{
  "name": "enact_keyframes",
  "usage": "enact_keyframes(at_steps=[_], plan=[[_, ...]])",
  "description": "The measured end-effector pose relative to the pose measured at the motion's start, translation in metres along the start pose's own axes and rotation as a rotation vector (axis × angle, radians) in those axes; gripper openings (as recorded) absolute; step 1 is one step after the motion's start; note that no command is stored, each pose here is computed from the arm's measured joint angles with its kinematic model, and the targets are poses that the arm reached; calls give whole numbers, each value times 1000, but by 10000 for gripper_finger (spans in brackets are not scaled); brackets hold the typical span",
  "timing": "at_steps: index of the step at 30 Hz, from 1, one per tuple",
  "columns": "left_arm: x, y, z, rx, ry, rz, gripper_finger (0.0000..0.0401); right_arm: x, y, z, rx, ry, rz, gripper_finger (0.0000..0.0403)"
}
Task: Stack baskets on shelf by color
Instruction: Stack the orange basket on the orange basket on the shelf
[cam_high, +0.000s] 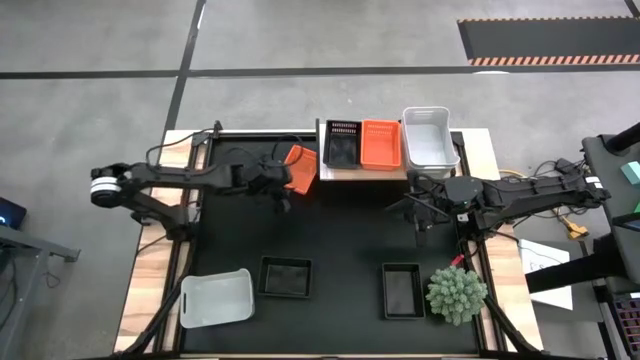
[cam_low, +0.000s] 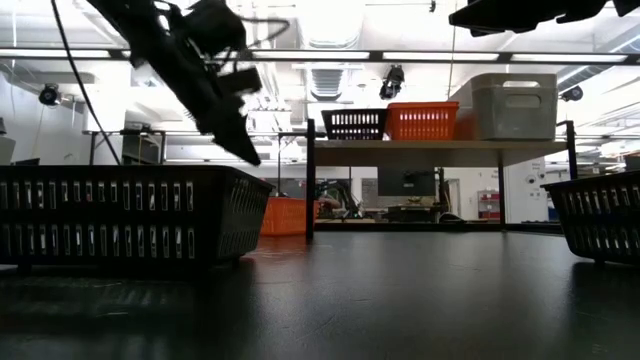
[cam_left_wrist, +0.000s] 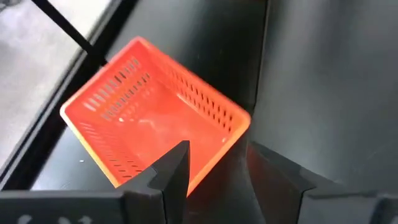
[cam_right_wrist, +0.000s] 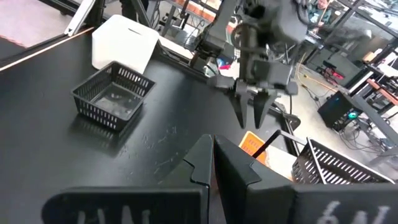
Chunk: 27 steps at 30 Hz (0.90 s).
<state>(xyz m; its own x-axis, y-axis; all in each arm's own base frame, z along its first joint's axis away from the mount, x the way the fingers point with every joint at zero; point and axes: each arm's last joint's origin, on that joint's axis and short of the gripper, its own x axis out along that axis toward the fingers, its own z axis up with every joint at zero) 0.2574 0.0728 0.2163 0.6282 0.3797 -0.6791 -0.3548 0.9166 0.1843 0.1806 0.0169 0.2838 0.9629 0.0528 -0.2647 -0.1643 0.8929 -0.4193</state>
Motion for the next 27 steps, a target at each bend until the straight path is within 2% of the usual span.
enact_keyframes(at_steps=[8,22,27], plan=[[24,5,-7,77,62,17,144,0,0,0,0,1,1,9],[46,5,-19,77,146,-25,143,0,0,-1,8,8,3,9],[50,4,-21,80,165,-28,120,0,0,-1,8,8,3,9]])
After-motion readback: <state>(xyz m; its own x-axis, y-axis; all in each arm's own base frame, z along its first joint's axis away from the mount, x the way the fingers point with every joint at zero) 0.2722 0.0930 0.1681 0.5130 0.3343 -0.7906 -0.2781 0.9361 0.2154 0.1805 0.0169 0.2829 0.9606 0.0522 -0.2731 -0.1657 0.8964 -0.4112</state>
